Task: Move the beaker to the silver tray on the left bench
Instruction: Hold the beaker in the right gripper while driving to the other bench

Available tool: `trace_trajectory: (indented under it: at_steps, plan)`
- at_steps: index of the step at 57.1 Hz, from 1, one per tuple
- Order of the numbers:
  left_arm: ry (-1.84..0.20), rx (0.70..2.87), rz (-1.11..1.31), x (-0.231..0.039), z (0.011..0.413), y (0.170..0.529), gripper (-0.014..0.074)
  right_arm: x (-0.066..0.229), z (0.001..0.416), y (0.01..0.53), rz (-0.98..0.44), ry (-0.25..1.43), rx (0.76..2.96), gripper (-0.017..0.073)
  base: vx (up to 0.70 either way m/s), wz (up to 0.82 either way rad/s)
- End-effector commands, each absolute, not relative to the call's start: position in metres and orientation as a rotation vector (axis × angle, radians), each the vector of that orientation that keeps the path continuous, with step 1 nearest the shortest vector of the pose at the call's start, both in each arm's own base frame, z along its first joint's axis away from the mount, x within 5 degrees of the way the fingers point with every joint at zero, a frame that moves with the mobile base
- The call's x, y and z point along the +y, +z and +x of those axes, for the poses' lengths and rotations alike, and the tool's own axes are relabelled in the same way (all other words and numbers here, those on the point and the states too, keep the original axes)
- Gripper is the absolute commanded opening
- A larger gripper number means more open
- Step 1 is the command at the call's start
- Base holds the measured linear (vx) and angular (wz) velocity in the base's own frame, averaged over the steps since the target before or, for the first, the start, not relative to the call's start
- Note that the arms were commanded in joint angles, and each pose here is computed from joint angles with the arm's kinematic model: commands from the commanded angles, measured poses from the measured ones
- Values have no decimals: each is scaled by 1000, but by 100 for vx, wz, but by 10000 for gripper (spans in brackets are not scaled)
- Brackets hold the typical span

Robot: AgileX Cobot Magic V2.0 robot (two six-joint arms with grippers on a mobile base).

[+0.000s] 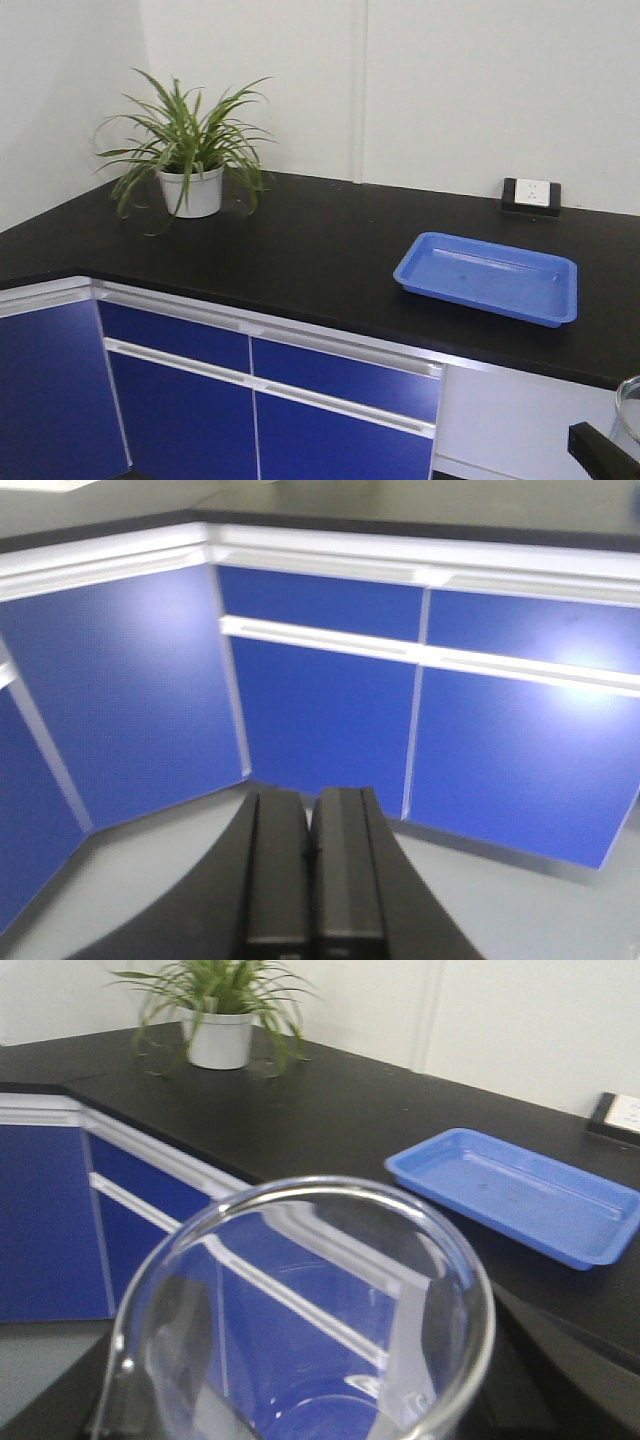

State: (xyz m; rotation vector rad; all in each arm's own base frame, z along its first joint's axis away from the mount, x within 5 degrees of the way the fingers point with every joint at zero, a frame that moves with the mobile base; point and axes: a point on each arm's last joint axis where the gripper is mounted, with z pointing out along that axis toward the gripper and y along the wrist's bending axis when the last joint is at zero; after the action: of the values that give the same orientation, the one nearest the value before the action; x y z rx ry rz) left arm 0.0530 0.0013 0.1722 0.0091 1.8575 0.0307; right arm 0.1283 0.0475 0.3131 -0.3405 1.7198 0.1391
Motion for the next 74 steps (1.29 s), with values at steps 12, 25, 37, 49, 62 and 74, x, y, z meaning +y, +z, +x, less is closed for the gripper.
trace_trajectory:
  at_steps: [12, 25, 37, 49, 62, 74]
  plan:
    - [22, 1792, 14, 1, 54, 171, 1, 50, 128, 326, -372, 152, 1653, -6, -36, 47]
    - [22, 1792, 14, 1, 54, 171, 1, 50, 128, 326, -372, 152, 1653, -6, -34, 57]
    - [22, 1792, 14, 1, 54, 171, 1, 50, 128, 326, -372, 152, 1653, -6, -32, 58]
    - [22, 1792, 14, 1, 54, 171, 1, 50, 128, 326, -372, 152, 1653, -6, -29, 48]
    - [22, 1792, 14, 1, 54, 171, 1, 50, 128, 326, -372, 152, 1653, -6, -24, 40]
    - [22, 1792, 14, 1, 54, 171, 1, 50, 128, 326, -372, 152, 1653, -6, -18, 39]
